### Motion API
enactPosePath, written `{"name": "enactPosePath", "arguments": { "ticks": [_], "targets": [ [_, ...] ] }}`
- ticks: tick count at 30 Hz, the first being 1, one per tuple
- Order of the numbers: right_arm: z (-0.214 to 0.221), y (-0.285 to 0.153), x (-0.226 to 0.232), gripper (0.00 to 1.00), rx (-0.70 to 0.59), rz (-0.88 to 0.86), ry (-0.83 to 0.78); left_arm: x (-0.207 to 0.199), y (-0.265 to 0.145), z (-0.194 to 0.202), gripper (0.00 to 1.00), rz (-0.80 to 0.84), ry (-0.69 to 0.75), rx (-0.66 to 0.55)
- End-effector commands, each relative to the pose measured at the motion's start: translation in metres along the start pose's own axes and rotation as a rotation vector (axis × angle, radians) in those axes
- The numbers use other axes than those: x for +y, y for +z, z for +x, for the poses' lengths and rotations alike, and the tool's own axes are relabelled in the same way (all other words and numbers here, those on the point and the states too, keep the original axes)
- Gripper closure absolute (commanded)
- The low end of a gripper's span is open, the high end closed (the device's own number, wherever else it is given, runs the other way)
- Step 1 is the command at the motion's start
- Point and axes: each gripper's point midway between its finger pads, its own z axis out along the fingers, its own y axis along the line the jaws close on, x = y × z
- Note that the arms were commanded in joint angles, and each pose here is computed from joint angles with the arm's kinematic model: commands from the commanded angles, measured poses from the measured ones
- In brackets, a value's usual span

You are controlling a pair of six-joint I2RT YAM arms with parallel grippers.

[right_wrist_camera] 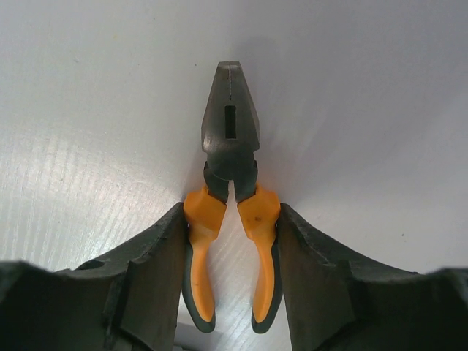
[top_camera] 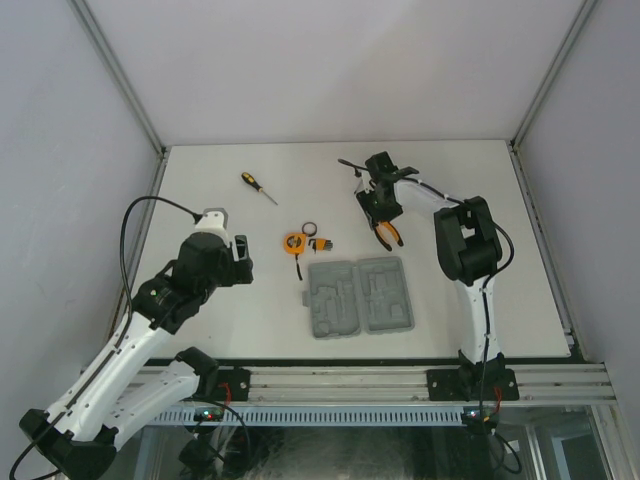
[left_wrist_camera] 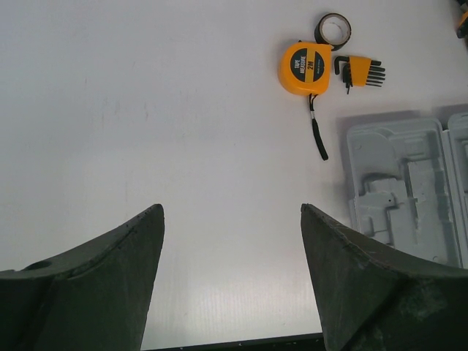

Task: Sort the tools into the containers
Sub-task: Pick up the pliers at the center of the board.

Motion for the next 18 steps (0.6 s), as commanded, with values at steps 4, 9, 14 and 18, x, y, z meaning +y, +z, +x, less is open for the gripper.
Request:
{"name": "enactPosePath", "arguments": {
  "ticks": [4, 9, 14, 18],
  "targets": [
    [-0.004, -0.006, -0.006, 0.75, -0.028, 0.05, 0.055, -0.003, 0.0, -0.012, 0.21, 0.019, 0.007, -0.038],
    [-0.021, -0.032, -0.02, 0.83, -0.125, 0.102, 0.093, -0.004, 0.0, -0.012, 0.21, 0.019, 0.006, -0.036],
    [-0.028, -0.054, -0.034, 0.86, -0.199, 0.124, 0.151, -0.004, 0.001, -0.012, 0.21, 0.02, 0.007, -0.034],
    [-0.027, -0.066, -0.045, 0.89, -0.237, 0.154, 0.191, -0.004, 0.0, -0.012, 0.21, 0.022, 0.007, -0.035]
  ]
}}
